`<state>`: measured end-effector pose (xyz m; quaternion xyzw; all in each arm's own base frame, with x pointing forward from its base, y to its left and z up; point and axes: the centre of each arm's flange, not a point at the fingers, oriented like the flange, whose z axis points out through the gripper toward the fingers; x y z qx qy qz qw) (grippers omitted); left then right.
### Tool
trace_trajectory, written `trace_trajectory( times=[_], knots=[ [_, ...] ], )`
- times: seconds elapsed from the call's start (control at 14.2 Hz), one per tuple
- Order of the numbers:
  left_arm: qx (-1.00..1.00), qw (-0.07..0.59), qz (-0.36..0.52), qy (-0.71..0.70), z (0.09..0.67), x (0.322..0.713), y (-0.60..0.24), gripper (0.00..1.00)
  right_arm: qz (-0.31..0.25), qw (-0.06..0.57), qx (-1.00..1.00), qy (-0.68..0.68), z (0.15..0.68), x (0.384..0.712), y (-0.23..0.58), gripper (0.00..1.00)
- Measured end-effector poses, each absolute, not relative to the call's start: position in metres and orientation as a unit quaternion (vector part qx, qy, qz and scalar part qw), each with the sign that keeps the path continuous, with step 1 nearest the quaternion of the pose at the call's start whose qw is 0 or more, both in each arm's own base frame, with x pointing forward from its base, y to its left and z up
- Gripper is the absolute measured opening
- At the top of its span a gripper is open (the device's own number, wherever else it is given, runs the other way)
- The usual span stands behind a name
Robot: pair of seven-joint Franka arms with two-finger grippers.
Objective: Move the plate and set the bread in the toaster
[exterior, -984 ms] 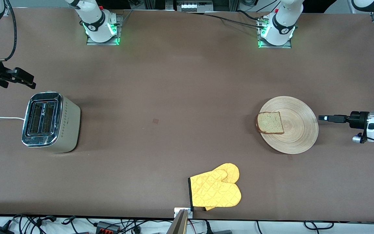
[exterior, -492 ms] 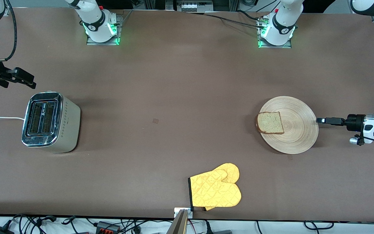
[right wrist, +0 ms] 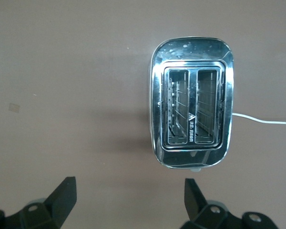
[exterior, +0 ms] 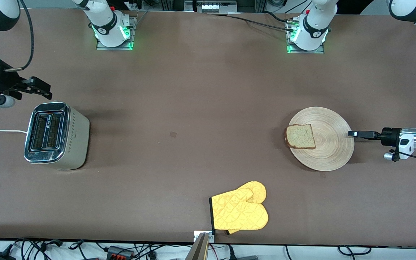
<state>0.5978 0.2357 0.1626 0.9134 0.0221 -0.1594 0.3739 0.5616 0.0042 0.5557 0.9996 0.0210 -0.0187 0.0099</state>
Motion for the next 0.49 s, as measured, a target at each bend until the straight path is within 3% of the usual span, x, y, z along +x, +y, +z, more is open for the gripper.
trace_trajectory(
  times=[0.07, 0.21, 0.35, 0.49],
  knots=[
    [0.912, 0.376, -0.161, 0.026, 0.156, 0.595, 0.238, 0.85, -0.020, 0.010, 0.999, 0.023, 0.555, 0.562, 0.006, 1.00],
    [0.910, 0.380, -0.162, 0.028, 0.150, 0.592, 0.241, 0.67, -0.023, 0.010, 0.999, 0.033, 0.551, 0.562, 0.017, 1.00],
    [0.910, 0.380, -0.162, 0.028, 0.150, 0.592, 0.242, 0.63, -0.025, 0.010, 0.999, 0.045, 0.548, 0.563, 0.031, 1.00],
    [0.910, 0.380, -0.162, 0.028, 0.150, 0.592, 0.241, 0.41, -0.025, 0.010, 0.998, 0.050, 0.548, 0.563, 0.038, 1.00]
  ],
)
